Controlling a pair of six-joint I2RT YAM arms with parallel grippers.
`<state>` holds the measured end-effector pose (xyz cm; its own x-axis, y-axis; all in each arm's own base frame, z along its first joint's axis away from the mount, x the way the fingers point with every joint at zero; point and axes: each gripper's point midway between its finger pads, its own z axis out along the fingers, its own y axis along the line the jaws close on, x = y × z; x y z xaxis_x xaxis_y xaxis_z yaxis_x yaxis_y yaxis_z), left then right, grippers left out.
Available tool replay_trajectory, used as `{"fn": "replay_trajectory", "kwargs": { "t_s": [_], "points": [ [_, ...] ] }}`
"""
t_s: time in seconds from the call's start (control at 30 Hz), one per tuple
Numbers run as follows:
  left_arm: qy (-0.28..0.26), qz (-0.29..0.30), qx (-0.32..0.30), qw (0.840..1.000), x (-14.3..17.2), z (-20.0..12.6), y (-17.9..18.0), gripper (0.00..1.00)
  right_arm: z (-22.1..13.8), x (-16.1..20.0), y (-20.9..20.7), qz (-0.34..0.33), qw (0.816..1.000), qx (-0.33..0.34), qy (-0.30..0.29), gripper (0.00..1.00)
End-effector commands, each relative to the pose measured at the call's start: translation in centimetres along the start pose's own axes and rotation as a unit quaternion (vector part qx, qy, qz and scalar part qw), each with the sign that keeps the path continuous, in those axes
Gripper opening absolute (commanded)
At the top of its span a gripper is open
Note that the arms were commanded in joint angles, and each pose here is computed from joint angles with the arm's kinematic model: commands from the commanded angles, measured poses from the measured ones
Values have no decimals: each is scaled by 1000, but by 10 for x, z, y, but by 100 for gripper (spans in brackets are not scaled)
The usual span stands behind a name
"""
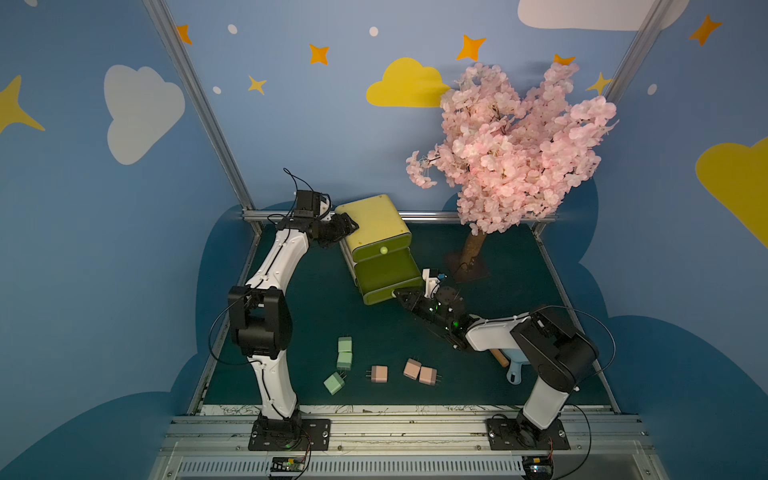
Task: Place the plugs into the drawer by color
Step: Open the drawer in the storage box, then pick up the plug from the center of the board.
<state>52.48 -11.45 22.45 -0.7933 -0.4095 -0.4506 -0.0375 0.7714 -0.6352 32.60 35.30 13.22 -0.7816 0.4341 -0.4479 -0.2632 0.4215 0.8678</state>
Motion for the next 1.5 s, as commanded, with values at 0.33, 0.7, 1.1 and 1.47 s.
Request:
{"fn": "replay_trajectory", "kwargs": {
  "t_s": [0.33, 0.7, 1.1, 1.47],
  "points": [
    [11, 1, -11, 1000, 7, 5, 8, 81, -7, 1, 4, -36, 999, -10, 9, 27],
    [7, 1, -8, 1000, 5, 2, 5, 81, -31, 61, 42, -270, 952, 64, 128, 54],
    [7, 3, -12, 1000, 6, 2, 5, 81, 1, 155, 44, -391, 848, 199, 296, 63],
    [8, 4, -19, 1000, 7, 2, 9, 82, 37, 186, 31, -394, 827, 206, 344, 81]
  ]
}}
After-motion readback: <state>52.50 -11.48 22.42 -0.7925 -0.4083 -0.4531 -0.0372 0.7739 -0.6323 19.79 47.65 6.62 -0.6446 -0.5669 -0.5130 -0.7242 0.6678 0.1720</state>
